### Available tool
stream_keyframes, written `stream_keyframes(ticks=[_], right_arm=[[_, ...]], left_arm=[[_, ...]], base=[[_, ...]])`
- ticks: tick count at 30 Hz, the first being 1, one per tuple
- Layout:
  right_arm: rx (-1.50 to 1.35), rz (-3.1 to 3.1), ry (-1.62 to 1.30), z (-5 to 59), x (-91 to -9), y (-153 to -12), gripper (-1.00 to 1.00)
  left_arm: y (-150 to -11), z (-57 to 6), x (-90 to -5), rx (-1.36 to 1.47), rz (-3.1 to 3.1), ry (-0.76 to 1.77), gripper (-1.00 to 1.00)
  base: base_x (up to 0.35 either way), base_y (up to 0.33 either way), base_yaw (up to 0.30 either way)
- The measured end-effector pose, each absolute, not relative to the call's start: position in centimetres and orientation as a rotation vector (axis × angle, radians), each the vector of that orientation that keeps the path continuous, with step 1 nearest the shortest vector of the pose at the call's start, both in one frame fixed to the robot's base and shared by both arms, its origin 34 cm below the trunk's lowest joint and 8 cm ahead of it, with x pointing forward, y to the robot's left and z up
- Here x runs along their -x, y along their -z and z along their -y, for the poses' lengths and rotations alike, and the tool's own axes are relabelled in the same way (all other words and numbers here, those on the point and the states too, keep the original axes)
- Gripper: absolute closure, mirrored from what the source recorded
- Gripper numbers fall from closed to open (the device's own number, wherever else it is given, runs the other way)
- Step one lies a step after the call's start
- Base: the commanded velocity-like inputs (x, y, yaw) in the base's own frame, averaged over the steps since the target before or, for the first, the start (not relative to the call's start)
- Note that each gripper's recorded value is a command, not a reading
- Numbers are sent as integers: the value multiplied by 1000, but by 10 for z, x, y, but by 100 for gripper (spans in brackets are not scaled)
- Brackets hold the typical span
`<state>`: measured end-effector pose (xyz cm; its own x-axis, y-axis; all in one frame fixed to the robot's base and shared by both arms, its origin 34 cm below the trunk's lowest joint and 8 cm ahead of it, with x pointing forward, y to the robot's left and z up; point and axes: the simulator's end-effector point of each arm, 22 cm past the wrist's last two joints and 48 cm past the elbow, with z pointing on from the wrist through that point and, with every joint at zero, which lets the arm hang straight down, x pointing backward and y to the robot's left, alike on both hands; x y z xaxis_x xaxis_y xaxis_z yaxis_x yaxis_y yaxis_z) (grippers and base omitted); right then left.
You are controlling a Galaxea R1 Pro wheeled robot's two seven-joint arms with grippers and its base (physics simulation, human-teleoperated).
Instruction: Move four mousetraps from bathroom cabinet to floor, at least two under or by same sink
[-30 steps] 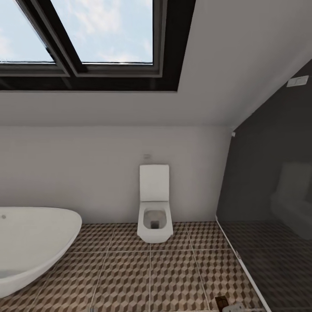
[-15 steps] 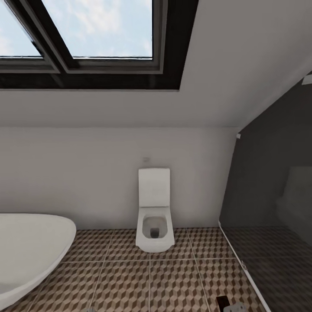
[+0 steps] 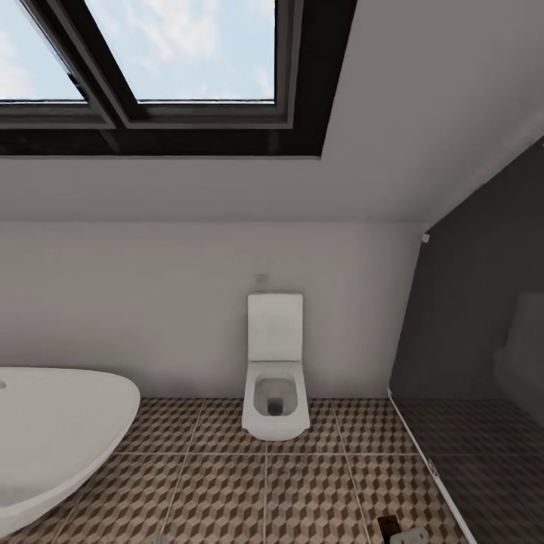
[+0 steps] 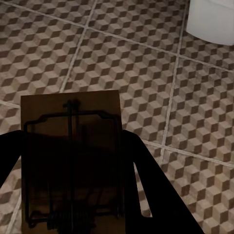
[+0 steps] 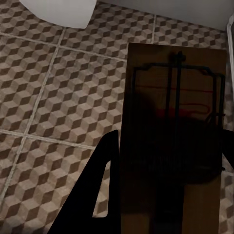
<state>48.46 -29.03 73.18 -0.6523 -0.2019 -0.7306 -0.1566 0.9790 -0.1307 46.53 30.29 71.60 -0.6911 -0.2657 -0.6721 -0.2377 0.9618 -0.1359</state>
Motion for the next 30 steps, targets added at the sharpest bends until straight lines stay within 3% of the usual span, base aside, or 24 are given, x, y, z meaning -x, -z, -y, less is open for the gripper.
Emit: stream_keyframes(ticks=[14,30], right_arm=[[249,-2293,71,290,-485,-732,100],[245,-2291,72,291,-485,-732,100]], left_arm=[[-716,-303,-466,350,-2361,50,100],[-717,-304,-465,352,-2360,48,100]], base=[[16,0,8],[307,0,0]])
